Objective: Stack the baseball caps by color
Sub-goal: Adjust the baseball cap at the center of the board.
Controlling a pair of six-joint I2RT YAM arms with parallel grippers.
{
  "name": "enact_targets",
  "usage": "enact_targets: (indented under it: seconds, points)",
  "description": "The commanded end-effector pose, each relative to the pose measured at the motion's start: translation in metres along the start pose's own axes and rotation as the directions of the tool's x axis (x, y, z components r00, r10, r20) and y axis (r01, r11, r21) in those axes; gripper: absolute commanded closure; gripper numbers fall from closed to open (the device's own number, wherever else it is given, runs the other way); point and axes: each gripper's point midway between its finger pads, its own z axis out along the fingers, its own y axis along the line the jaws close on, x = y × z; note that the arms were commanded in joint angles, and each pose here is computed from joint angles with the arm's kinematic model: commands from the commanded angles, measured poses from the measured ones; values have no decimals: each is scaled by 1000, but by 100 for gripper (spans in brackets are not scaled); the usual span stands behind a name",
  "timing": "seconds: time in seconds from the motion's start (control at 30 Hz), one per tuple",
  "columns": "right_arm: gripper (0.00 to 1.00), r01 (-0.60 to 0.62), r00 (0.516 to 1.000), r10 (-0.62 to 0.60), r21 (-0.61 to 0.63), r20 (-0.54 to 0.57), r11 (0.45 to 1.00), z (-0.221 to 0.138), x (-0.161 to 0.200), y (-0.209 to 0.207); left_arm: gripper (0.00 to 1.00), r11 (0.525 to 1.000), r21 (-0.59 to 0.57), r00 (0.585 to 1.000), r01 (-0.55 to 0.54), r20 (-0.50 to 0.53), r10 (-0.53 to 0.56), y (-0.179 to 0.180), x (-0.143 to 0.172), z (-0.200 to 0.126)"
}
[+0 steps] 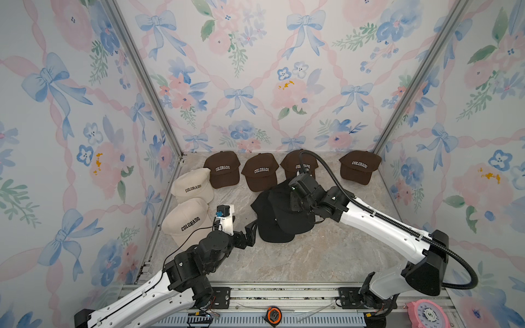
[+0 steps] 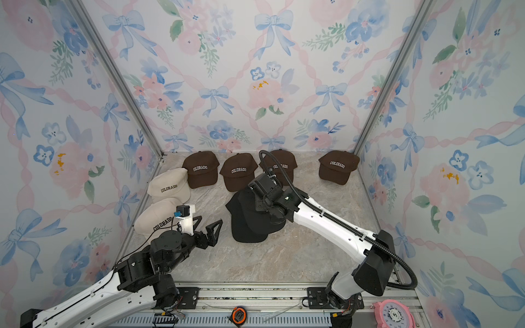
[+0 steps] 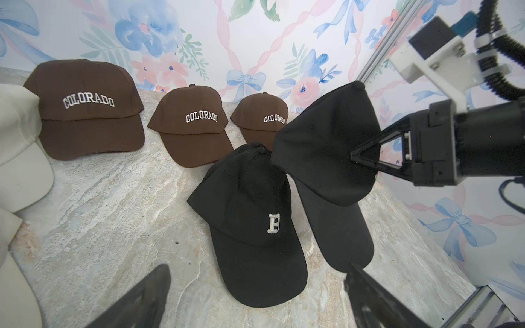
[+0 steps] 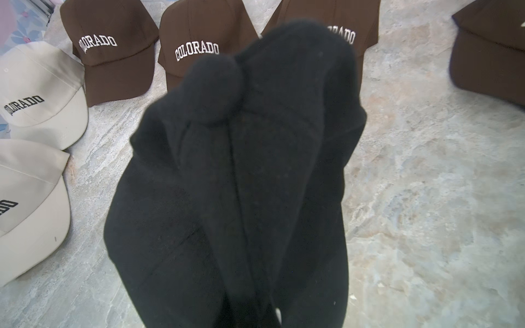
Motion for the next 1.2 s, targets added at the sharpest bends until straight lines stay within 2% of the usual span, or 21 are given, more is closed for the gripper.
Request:
enact_targets:
  seconds: [0.0,0.17,0.77,0.93,1.07,1.17]
  points:
    - [95,-48,998,46,41,43,998,-4,-5,8,2,999,-35,1000,24,-5,-24,10,5,0]
    - [94,-58,997,53,77,60,995,-4,4,16,2,998,-26,999,49,-5,-49,10,7,-3]
    - [93,-65,997,63,40,40,997,-5,30,53,2,994,5,993,114,13,-114,16,11,-12]
    - [91,-44,999,43,74,10,996,15,42,56,2,993,6,993,118,10,-118,17,14,-12]
    - [84,-53,999,54,70,-9,996,27,45,60,2,992,13,992,126,17,-126,17,13,-14]
    - [73,-61,997,64,72,-35,995,39,49,60,2,992,13,992,128,19,-129,17,13,-14]
